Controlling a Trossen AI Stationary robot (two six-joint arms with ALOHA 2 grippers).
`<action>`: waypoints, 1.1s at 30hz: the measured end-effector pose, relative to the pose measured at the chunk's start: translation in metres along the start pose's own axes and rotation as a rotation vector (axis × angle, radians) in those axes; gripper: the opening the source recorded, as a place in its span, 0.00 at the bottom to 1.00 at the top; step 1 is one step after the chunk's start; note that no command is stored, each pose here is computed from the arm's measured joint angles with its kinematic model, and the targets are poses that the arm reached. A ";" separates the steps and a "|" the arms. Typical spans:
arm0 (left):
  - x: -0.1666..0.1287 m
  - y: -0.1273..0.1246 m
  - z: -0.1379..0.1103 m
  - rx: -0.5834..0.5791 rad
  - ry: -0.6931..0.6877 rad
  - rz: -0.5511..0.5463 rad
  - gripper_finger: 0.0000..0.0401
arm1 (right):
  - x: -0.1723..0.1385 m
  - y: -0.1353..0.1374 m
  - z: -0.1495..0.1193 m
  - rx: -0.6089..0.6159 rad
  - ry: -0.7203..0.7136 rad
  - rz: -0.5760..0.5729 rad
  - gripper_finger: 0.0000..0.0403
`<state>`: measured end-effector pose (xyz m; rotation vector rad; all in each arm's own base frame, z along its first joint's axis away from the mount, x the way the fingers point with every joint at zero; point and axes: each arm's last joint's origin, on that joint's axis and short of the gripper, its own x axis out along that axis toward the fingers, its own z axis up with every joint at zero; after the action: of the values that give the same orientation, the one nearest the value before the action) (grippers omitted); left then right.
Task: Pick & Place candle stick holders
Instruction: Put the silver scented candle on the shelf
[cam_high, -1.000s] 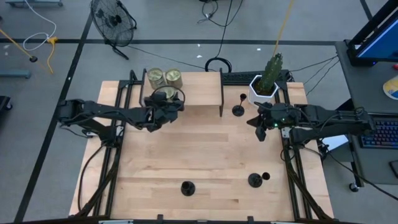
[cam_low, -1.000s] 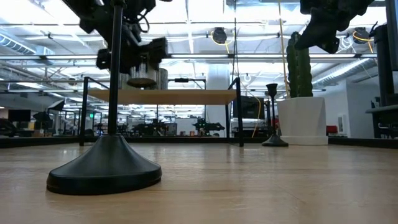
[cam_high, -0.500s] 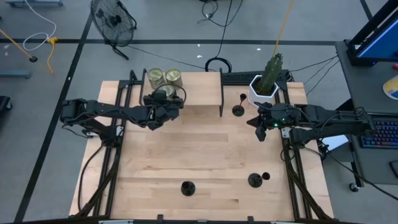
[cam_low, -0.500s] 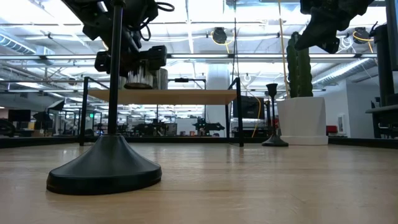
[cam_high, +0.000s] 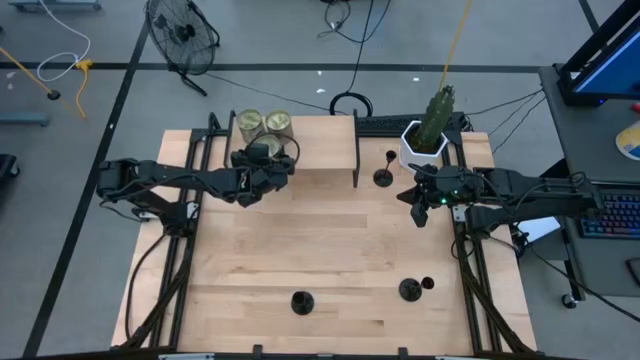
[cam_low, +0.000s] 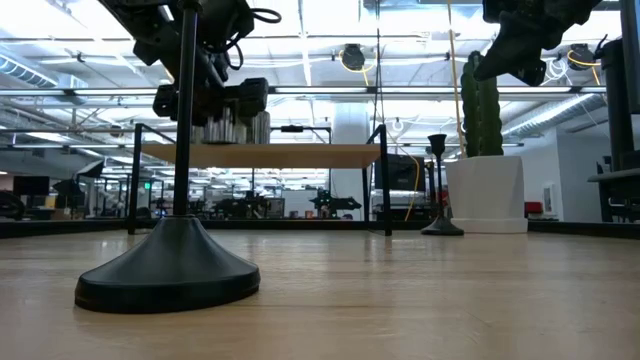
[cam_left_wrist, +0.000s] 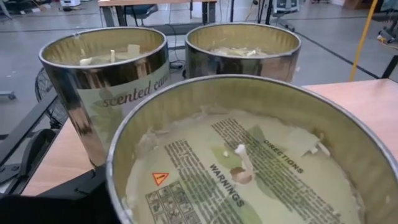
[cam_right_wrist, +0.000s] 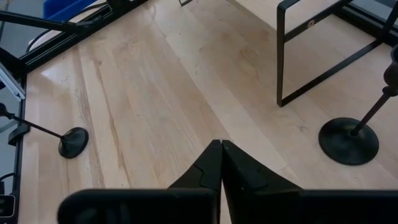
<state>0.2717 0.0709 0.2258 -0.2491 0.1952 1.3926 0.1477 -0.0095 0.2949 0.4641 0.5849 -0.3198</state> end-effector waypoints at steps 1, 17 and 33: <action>0.000 0.000 0.000 0.000 -0.001 0.002 0.96 | 0.000 0.000 0.000 0.000 0.000 0.000 0.00; 0.000 -0.001 0.004 0.019 -0.055 0.039 0.97 | 0.000 0.000 0.000 0.000 0.000 0.000 0.00; -0.002 -0.006 0.019 0.117 -0.146 0.075 0.91 | 0.000 0.001 0.000 -0.003 0.013 0.024 0.00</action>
<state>0.2771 0.0738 0.2443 -0.0432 0.1658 1.4621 0.1478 -0.0087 0.2949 0.4700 0.5923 -0.2935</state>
